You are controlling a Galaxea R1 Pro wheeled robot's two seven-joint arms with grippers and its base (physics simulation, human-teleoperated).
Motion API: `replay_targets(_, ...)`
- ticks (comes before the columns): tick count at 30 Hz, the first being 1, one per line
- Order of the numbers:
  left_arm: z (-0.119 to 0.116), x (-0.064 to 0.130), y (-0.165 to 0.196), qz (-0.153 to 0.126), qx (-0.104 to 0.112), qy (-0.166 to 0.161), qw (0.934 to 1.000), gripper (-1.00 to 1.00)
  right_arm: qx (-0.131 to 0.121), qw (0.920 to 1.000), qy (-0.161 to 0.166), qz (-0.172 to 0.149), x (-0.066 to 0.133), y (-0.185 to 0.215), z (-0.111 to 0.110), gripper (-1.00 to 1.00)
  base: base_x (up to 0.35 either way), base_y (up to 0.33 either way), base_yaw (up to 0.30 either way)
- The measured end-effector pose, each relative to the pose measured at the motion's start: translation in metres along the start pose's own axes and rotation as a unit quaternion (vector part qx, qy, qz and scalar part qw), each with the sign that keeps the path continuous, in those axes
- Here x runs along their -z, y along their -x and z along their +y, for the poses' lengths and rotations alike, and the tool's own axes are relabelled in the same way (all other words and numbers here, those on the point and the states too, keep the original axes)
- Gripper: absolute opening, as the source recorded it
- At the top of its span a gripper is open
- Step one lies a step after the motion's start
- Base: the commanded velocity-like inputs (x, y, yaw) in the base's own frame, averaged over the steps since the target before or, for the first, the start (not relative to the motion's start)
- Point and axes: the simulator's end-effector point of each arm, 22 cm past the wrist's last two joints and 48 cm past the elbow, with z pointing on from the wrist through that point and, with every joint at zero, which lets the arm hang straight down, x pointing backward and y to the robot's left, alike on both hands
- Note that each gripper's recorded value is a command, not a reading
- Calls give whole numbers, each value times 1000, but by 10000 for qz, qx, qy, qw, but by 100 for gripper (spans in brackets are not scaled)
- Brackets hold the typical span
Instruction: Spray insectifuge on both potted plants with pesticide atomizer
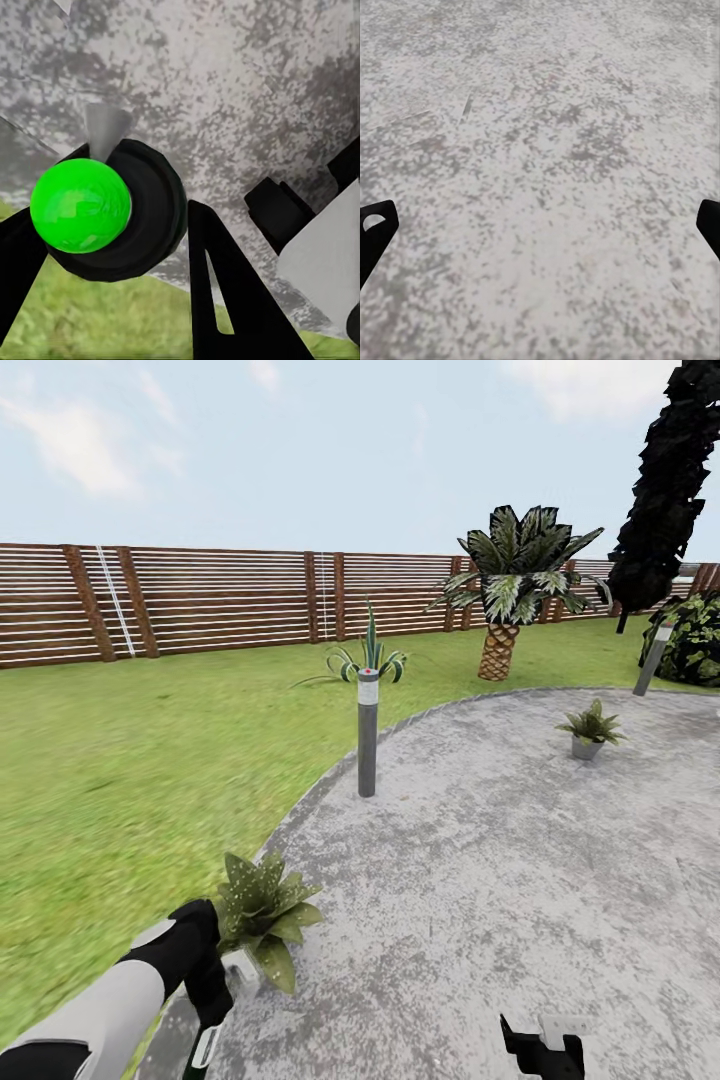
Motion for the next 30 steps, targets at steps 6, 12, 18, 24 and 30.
replay_targets(6,-4,-5,-2,5,-4,-1,10000,-100,4,10000,11,-1,0,0,1,100,0,-199,140)
replay_targets(12,4,-6,-3,10,13,169,9999,-100,4,10000,13,0,0,0,2,100,0,-130,146)
replay_targets(18,-1,3,19,-223,716,114,9971,-100,4,10000,12,0,0,0,1,100,0,-3,3)
replay_targets(24,9,-7,17,-138,739,593,9954,-100,10,10000,16,0,0,0,2,100,0,0,0)
replay_targets(30,14,1,25,-220,755,660,9947,-100,10,10000,17,0,0,0,2,100,0,0,0)
